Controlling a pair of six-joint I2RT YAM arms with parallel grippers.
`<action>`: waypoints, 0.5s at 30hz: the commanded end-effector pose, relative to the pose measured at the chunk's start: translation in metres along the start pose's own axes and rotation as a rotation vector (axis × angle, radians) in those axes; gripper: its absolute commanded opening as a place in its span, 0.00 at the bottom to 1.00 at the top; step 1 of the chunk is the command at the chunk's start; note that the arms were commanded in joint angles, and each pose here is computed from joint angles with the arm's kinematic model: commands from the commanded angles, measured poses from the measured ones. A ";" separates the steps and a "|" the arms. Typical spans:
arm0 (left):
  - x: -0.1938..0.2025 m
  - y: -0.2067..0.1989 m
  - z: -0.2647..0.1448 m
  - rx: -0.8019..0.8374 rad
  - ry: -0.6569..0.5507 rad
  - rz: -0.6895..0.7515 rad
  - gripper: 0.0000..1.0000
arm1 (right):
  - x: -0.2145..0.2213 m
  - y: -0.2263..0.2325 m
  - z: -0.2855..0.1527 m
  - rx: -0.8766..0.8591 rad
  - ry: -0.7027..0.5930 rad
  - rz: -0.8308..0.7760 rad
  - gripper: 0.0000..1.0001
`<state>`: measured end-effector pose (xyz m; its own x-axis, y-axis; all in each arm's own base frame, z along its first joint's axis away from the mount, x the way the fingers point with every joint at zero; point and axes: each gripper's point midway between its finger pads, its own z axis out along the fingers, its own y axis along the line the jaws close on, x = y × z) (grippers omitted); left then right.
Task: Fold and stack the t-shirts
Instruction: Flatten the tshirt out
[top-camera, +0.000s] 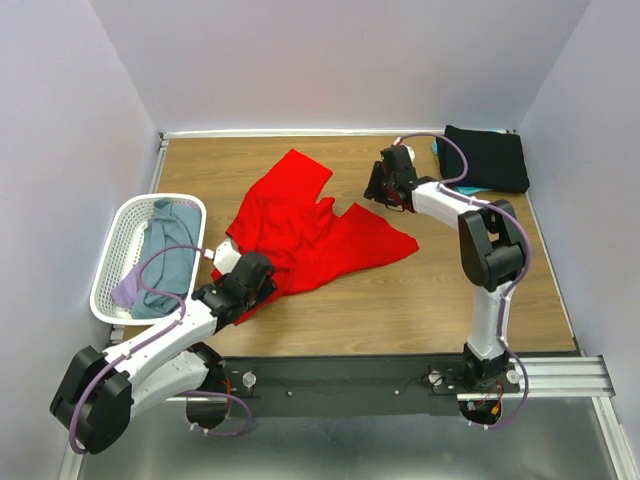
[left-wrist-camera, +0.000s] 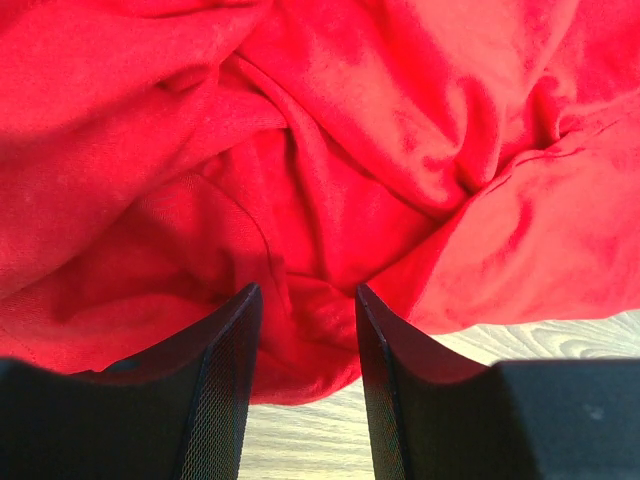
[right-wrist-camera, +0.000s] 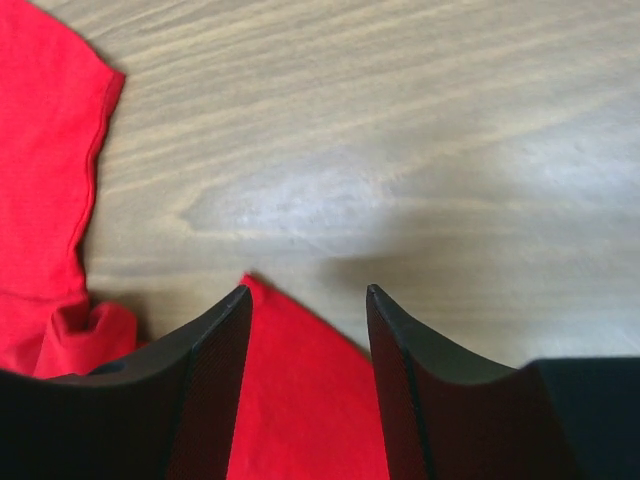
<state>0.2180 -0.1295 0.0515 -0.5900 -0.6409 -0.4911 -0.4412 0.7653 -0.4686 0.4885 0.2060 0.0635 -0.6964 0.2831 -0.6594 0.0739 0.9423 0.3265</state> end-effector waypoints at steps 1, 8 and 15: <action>-0.001 -0.001 -0.001 0.009 -0.018 -0.031 0.50 | 0.003 0.010 0.022 -0.030 0.024 -0.037 0.56; 0.000 0.001 0.000 0.013 -0.019 -0.026 0.50 | 0.020 0.030 0.033 -0.002 0.011 -0.115 0.56; 0.001 0.001 0.001 0.021 -0.018 -0.020 0.50 | 0.042 0.022 0.034 0.090 0.007 -0.167 0.56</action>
<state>0.2169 -0.1300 0.0506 -0.5834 -0.6507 -0.4861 -0.4419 0.7564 -0.4823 0.4880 0.2543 0.0347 -0.7157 0.1617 -0.6795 -0.0114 0.9700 0.2429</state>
